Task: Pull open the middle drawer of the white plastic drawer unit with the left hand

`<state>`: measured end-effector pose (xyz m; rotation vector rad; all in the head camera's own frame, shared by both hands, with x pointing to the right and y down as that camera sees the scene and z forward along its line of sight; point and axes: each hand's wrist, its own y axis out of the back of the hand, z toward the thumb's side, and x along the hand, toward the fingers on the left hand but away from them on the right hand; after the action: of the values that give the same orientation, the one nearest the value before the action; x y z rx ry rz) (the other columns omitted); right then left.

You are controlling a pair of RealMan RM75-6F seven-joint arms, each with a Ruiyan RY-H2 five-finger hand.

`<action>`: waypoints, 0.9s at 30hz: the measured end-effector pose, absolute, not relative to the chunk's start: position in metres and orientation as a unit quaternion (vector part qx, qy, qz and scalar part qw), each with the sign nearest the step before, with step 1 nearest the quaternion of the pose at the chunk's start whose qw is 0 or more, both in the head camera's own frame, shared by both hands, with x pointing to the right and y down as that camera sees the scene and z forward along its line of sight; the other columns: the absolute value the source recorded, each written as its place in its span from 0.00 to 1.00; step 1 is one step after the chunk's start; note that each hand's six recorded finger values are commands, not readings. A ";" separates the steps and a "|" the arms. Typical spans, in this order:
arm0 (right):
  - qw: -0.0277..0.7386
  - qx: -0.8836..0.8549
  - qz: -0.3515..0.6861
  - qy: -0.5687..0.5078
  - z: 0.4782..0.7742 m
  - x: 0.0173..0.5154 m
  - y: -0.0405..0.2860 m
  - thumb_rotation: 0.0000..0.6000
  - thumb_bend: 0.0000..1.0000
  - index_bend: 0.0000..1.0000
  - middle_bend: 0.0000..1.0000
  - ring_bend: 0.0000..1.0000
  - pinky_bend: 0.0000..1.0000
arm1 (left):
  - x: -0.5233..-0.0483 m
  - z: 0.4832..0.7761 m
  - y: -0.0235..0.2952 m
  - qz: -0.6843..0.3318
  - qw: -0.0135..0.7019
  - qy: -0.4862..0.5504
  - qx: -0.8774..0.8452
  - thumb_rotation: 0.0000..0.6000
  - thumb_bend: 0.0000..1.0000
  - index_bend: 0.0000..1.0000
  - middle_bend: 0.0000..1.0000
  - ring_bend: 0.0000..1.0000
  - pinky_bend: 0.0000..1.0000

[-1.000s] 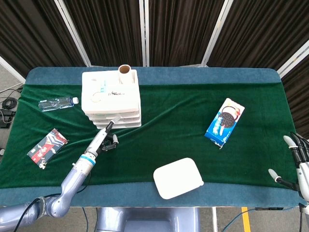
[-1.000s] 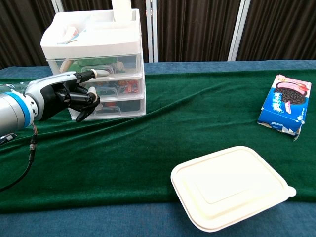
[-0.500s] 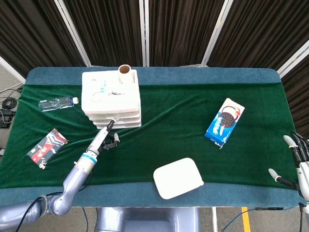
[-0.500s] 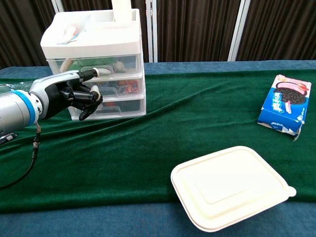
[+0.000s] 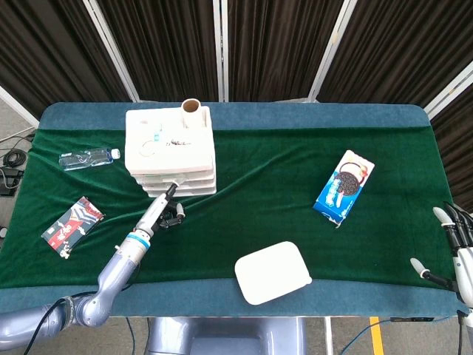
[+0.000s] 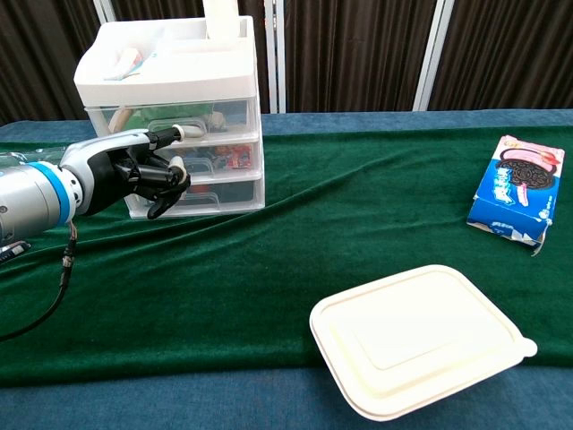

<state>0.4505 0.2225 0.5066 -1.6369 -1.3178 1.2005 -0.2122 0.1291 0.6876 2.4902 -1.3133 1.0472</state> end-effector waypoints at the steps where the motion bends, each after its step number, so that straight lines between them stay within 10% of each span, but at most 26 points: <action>1: 0.353 -0.633 0.464 -0.509 0.507 0.450 0.223 1.00 0.08 0.06 0.00 0.00 0.00 | -0.211 0.687 0.129 0.348 0.067 -0.433 0.829 1.00 0.95 0.00 0.83 0.70 0.75; 27: 0.354 -0.632 0.463 -0.510 0.506 0.450 0.223 1.00 0.08 0.06 0.00 0.00 0.00 | -0.205 0.679 0.141 0.335 0.071 -0.417 0.842 1.00 0.95 0.00 0.83 0.70 0.75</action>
<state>0.4500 0.2228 0.5057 -1.6340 -1.3182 1.1981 -0.2050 0.1406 0.6795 2.5323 -1.2553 1.0072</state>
